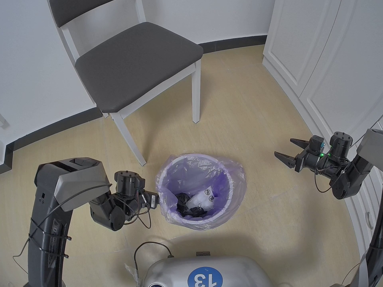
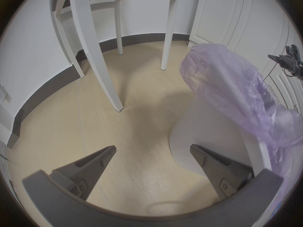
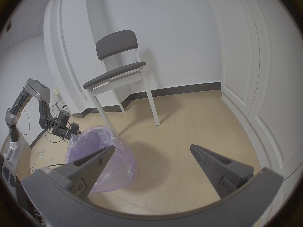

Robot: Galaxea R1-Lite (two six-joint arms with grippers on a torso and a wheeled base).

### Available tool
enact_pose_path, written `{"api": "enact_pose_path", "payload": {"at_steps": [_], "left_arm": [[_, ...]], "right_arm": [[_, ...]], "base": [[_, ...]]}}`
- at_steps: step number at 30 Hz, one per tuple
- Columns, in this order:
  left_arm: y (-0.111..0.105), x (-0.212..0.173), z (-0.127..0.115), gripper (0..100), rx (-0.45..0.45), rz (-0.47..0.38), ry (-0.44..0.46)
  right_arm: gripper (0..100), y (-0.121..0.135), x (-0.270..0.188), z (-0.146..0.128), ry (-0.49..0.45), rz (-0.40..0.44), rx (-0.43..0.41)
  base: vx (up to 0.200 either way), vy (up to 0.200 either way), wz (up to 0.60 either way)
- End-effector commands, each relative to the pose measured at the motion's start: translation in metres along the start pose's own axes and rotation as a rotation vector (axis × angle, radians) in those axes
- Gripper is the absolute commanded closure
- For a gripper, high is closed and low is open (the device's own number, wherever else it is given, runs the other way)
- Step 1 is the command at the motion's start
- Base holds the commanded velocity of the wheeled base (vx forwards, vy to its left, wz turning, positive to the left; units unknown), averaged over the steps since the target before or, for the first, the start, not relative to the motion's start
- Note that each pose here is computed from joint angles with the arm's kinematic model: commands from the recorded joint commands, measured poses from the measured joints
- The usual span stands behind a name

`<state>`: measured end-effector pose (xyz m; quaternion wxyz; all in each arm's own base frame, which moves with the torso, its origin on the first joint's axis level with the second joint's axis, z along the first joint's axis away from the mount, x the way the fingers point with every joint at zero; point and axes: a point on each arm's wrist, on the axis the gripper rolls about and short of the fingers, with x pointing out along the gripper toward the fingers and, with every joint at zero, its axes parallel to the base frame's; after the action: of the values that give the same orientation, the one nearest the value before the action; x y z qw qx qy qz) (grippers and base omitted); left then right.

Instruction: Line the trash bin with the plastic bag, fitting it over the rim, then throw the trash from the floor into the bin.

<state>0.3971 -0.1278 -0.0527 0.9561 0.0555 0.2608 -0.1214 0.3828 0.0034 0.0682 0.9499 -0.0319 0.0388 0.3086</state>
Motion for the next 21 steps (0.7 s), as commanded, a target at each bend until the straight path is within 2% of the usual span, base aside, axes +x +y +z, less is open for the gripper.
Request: {"api": "enact_pose_path", "payload": {"at_steps": [1, 10, 14, 17, 19, 21], "left_arm": [[-0.006, 0.017, 0.013, 0, 0.003, -0.01, -0.027], [-0.032, 0.047, 0.044, 0, 0.021, -0.053, -0.029], [-0.036, 0.049, 0.046, 0, 0.011, -0.058, -0.013], [-0.027, 0.047, 0.041, 0, 0.001, -0.039, 0.002], [-0.001, 0.039, 0.039, 0, -0.023, 0.005, 0.019], [0.014, 0.027, 0.038, 0, -0.038, 0.03, 0.03]], "right_arm": [[0, 0.0, 0.003, -0.001, -0.002, 0.004, -0.003], [0, 0.002, 0.002, -0.001, 0.002, 0.008, 0.001], [0, 0.003, 0.001, -0.004, 0.013, 0.009, 0.012], [0, 0.007, 0.0, -0.007, 0.033, 0.017, 0.026], [0, 0.009, -0.001, -0.009, 0.042, 0.018, 0.032], [0, 0.009, 0.002, -0.006, 0.029, 0.015, 0.019]], "base": [[0.0, 0.0, 0.0], [0.0, 0.0, 0.0], [0.0, 0.0, 0.0], [0.0, 0.0, 0.0], [0.0, 0.0, 0.0], [0.0, 0.0, 0.0]]}}
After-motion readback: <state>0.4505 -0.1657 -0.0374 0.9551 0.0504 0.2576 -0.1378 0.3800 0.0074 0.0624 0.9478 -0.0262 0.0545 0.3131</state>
